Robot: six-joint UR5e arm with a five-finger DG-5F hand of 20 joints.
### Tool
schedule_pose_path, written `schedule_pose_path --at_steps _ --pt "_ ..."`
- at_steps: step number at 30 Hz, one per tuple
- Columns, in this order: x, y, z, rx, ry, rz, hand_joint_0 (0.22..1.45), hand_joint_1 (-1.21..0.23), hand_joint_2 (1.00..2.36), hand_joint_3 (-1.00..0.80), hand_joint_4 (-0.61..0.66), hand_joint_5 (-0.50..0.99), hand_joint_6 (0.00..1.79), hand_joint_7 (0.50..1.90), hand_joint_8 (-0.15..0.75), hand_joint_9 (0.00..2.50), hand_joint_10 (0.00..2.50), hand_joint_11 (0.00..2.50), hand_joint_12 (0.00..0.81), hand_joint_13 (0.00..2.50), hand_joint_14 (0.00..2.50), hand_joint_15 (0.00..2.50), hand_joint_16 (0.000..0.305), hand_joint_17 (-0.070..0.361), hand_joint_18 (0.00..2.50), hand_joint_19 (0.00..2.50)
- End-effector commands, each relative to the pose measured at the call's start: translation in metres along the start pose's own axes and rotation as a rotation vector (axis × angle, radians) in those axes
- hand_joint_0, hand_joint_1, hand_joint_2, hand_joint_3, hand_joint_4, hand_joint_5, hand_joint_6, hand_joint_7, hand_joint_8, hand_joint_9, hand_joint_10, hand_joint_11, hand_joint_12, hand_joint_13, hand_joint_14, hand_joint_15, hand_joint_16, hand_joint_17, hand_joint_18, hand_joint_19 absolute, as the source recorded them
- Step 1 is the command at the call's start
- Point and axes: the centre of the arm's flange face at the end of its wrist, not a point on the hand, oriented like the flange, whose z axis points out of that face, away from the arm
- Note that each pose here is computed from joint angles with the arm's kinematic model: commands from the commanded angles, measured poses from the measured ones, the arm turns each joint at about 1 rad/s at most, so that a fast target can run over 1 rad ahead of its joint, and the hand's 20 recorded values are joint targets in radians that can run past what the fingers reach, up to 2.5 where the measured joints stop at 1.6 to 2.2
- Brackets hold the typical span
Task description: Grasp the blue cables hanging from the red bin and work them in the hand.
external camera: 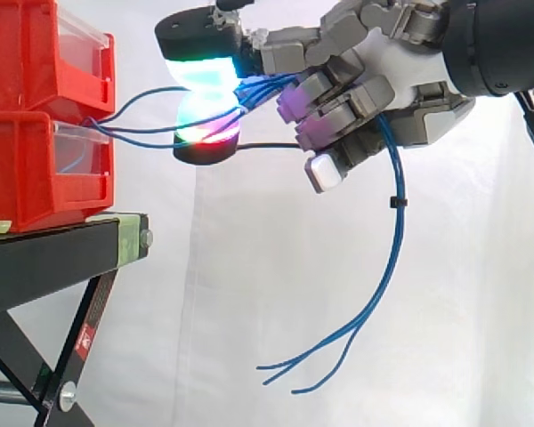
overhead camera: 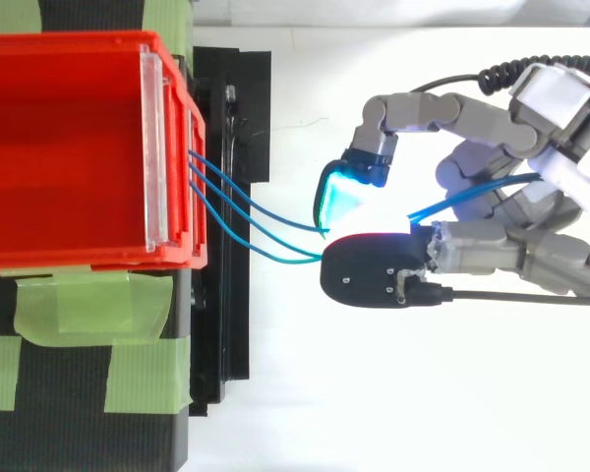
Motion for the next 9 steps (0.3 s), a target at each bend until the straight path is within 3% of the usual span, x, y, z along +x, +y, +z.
schedule_pose_path --at_steps 1,9 --pt "-0.0002 0.0002 -0.0001 -0.001 0.001 0.000 0.95 -0.62 1.02 -0.50 0.25 0.28 0.47 1.35 0.350 1.60 2.50 2.50 0.470 1.75 2.50 1.46 0.186 0.139 2.48 0.56" --pt "-0.0003 0.0001 -0.0001 0.000 -0.001 0.000 0.95 -0.62 1.02 -0.50 0.25 0.28 0.47 1.36 0.350 1.60 2.50 2.50 0.470 1.75 2.50 1.46 0.186 0.139 2.48 0.56"
